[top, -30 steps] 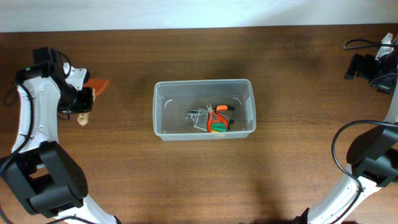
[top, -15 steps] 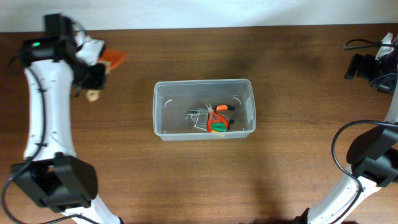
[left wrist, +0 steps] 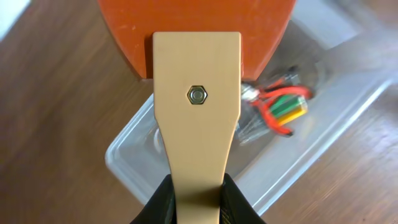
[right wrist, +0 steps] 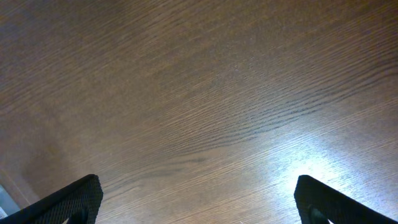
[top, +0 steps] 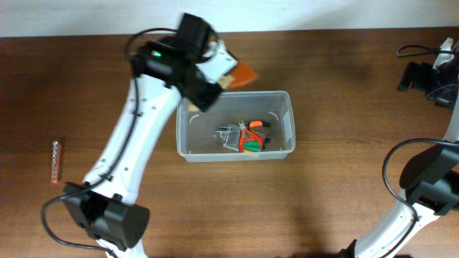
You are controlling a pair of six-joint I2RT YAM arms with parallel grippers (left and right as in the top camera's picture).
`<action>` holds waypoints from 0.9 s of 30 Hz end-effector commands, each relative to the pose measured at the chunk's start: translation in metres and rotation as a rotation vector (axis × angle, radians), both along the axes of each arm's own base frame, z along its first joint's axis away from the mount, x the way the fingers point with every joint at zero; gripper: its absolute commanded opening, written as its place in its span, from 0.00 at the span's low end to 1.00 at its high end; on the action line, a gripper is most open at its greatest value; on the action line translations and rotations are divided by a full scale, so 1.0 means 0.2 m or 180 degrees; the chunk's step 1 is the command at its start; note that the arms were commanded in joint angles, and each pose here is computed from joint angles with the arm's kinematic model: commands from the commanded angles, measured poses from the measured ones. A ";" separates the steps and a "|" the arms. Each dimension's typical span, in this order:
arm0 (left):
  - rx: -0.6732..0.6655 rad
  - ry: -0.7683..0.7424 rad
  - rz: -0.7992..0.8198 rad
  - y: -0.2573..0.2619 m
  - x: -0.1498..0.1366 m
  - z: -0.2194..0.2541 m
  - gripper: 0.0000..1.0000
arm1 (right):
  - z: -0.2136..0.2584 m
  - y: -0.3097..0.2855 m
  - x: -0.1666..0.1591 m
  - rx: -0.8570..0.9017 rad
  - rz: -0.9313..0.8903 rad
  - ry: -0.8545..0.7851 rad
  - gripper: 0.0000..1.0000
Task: Pack container
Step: 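Carry the scraper right over the container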
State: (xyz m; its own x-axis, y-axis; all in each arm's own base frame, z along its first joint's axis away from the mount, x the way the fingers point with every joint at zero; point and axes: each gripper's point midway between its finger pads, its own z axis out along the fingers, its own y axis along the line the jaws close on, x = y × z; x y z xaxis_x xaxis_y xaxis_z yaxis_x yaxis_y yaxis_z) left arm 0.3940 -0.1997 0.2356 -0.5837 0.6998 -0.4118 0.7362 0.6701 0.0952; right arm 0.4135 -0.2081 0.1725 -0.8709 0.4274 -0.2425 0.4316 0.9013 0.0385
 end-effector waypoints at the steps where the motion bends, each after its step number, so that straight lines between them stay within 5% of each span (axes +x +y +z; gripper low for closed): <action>1: -0.0077 -0.0207 -0.0199 -0.09 -0.02 0.09 0.02 | 0.01 0.02 0.00 0.0003 0.0001 -0.0019 0.99; 27: 0.0171 0.0276 -0.0585 -0.29 0.06 -0.40 0.02 | 0.01 0.02 0.00 0.0002 0.0001 -0.0018 0.99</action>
